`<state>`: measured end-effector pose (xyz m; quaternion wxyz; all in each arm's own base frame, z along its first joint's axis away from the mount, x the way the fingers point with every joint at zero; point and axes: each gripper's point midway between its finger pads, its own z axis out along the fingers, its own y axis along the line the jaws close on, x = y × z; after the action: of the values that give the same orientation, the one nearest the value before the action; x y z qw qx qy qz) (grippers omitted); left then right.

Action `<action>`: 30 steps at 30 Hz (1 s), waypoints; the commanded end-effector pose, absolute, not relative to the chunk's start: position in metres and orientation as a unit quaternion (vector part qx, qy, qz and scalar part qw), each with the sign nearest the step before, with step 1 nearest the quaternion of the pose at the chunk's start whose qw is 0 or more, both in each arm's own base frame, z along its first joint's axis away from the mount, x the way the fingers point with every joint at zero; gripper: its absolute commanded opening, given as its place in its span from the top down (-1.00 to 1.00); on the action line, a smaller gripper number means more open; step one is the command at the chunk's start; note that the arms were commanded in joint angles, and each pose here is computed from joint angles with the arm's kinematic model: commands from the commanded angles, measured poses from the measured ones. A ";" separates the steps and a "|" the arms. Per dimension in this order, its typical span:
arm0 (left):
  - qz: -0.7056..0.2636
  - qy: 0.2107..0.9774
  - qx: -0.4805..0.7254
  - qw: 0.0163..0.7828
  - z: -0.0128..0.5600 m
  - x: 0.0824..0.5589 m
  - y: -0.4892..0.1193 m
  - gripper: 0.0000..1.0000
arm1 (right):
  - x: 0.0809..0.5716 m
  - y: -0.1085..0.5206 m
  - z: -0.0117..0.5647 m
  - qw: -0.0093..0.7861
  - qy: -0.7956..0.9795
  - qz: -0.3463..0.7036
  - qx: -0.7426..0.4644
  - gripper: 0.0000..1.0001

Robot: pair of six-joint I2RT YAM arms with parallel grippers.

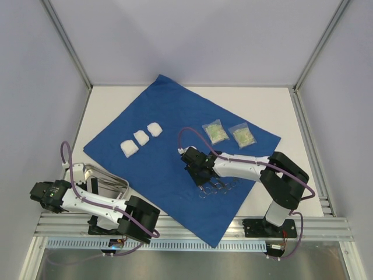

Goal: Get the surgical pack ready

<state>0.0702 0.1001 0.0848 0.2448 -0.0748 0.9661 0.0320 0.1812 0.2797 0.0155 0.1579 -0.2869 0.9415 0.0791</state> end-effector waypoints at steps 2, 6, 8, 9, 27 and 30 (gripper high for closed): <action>0.034 0.977 -0.050 0.204 0.079 0.054 0.095 -0.96 | 0.172 0.302 0.029 0.165 0.930 0.099 -0.313 0.99; 0.034 0.977 -0.048 0.204 0.080 0.054 0.094 -0.96 | 0.174 0.318 0.061 0.198 0.918 0.126 -0.319 0.99; 0.034 0.977 -0.047 0.206 0.082 0.054 0.094 -0.95 | 0.176 0.329 0.078 0.217 0.912 0.147 -0.315 0.99; 0.033 0.977 -0.047 0.207 0.083 0.054 0.093 -0.95 | 0.176 0.333 0.084 0.223 0.909 0.156 -0.314 0.99; 0.085 0.942 -0.008 0.326 0.188 0.082 0.058 -0.98 | 0.167 0.578 0.152 0.265 0.814 0.387 -0.342 0.99; 0.094 0.935 0.007 0.342 0.204 0.084 0.047 -1.00 | 0.147 0.614 0.139 0.229 0.807 0.418 -0.348 0.99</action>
<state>0.0900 0.1170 0.2121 0.3381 0.0110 0.9182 0.2063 0.1747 0.5811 0.1453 0.2732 -0.3419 0.8183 0.3726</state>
